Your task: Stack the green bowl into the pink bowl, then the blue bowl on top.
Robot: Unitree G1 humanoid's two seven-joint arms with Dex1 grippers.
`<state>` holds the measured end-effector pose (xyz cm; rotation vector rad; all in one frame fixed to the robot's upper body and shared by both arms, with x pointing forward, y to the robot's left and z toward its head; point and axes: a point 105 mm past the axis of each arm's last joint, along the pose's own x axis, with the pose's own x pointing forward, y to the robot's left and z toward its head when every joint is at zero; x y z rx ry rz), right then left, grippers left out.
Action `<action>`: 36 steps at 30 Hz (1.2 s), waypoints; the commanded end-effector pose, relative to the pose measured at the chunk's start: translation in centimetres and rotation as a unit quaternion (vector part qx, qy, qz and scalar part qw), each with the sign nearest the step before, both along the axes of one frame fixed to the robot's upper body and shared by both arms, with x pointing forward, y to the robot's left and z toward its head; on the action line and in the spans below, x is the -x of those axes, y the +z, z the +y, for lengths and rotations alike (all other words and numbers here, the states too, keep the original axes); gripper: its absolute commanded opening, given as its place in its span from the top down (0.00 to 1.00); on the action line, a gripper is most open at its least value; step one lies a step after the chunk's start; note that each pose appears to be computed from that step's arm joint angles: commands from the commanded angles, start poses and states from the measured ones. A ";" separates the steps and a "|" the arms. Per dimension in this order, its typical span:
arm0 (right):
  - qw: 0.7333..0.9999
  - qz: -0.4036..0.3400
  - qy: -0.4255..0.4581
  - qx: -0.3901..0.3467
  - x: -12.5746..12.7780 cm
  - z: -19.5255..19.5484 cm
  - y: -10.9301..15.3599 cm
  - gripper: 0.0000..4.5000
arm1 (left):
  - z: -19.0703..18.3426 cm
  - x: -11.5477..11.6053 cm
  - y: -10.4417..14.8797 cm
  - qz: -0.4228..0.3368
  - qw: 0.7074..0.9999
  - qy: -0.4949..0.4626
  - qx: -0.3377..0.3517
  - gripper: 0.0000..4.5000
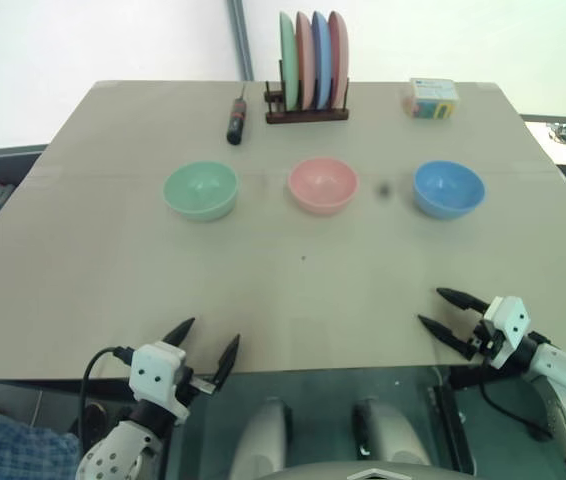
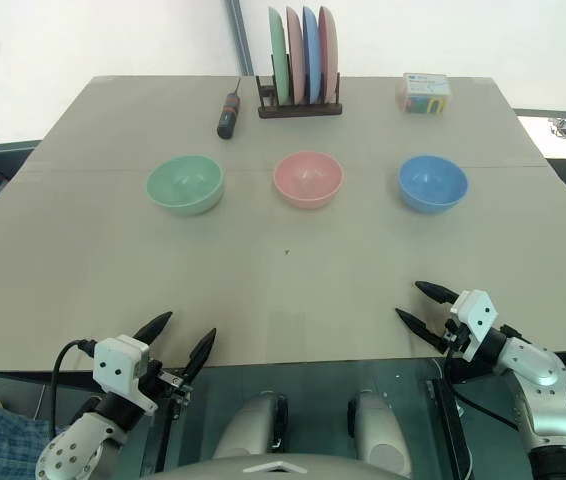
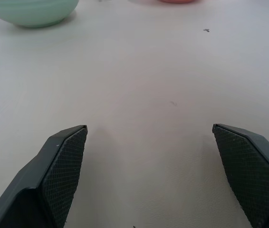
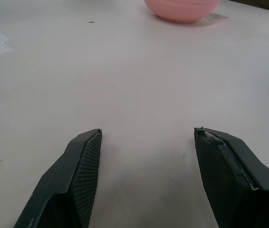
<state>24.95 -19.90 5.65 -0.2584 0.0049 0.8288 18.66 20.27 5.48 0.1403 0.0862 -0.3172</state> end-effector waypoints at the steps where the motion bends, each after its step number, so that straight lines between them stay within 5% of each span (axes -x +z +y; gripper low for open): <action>1: 1.000 0.007 -0.005 0.003 0.2 -0.6 -0.3 0.28 | -0.3 0.0 1.1 -0.025 1.000 -0.007 0.003 0.00; 28: 0.999 -0.027 -0.014 -0.021 -0.9 -0.2 0.9 0.28 | -0.7 -0.7 2.2 -0.059 0.998 -0.016 0.028 0.00; 36: 0.999 -0.050 -0.006 -0.008 -3.8 1.7 3.5 0.28 | -3.4 0.6 6.1 -0.111 0.970 -0.123 0.177 0.00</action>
